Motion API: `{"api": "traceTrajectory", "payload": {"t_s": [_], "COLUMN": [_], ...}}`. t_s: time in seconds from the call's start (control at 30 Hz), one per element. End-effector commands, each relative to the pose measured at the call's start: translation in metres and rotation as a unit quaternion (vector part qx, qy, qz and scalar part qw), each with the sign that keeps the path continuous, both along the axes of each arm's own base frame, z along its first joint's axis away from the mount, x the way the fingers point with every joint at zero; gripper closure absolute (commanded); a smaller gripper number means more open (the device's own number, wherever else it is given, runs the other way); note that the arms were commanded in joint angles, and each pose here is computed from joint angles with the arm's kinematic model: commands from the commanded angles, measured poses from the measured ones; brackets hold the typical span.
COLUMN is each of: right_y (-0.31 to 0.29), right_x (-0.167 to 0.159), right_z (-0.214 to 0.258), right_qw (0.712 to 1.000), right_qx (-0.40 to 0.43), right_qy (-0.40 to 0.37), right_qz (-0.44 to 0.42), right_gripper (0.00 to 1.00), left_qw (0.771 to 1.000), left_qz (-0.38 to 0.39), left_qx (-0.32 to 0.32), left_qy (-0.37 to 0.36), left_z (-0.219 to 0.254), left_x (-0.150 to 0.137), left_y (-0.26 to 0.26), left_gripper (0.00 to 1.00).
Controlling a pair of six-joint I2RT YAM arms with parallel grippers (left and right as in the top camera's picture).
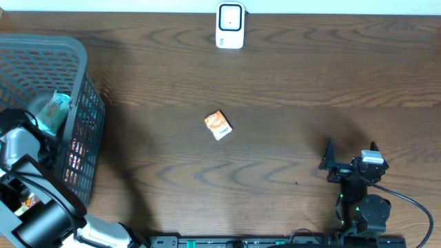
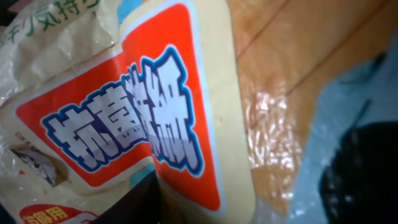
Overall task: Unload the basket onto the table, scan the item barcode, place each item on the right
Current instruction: 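Return the left gripper to the basket and grasp the large snack bag, then lift the snack bag out and place it beside the orange box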
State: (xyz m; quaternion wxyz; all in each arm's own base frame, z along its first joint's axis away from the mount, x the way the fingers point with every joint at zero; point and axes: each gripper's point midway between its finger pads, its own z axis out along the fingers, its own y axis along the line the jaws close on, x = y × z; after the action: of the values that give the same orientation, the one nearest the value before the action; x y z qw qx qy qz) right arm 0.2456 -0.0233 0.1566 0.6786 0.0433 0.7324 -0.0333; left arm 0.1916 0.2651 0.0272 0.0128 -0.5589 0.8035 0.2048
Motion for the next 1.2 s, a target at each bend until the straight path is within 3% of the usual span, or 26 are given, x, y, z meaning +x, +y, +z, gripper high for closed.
{"api": "traceTrajectory", "payload": {"t_s": [0.0,0.03,0.07,0.27,0.47,0.67,0.83,0.93,1.03,1.17], "right_y": [-0.002,-0.002,-0.002,-0.002,-0.002,-0.002,-0.002,-0.002,-0.002,-0.002], "right_x": [0.0,0.0,0.0,0.0,0.0,0.0,0.0,0.0,0.0,0.0], "right_z": [-0.001,-0.001,-0.001,-0.001,-0.001,-0.001,-0.001,-0.001,-0.001,-0.001], "right_qw": [1.0,1.0,1.0,1.0,1.0,1.0,1.0,1.0,1.0,1.0], "right_qx": [-0.005,-0.005,-0.005,-0.005,-0.005,-0.005,-0.005,-0.005,-0.005,-0.005], "right_qy": [0.002,0.002,0.002,0.002,0.002,0.002,0.002,0.002,0.002,0.002], "right_qz": [-0.004,-0.004,-0.004,-0.004,-0.004,-0.004,-0.004,-0.004,-0.004,-0.004], "right_gripper": [0.01,0.01,0.01,0.01,0.01,0.01,0.01,0.01,0.01,0.01], "left_qw": [0.997,0.997,0.997,0.994,0.985,0.952,0.912,0.878,0.826,0.735], "left_qz": [0.023,0.023,0.021,-0.02,-0.041,-0.071,-0.07,-0.1,-0.164,-0.271], "left_qx": [-0.052,-0.06,-0.066,-0.09,-0.042,0.035,0.098,0.104,0.085,0.064], "left_qy": [0.042,0.037,0.032,-0.052,-0.165,-0.296,-0.393,-0.456,-0.532,-0.618], "left_z": [-0.032,-0.033,-0.033,0.0,0.074,0.162,0.229,0.264,0.303,0.36], "left_x": [-0.029,-0.027,-0.025,0.014,0.047,0.062,0.059,0.064,0.076,0.082], "left_y": [-0.02,-0.022,-0.024,-0.025,-0.017,-0.022,-0.033,-0.051,-0.083,-0.135], "left_gripper": [0.78,0.89,0.93,0.93,0.93,0.93,0.93,0.93,0.93,0.93]}}
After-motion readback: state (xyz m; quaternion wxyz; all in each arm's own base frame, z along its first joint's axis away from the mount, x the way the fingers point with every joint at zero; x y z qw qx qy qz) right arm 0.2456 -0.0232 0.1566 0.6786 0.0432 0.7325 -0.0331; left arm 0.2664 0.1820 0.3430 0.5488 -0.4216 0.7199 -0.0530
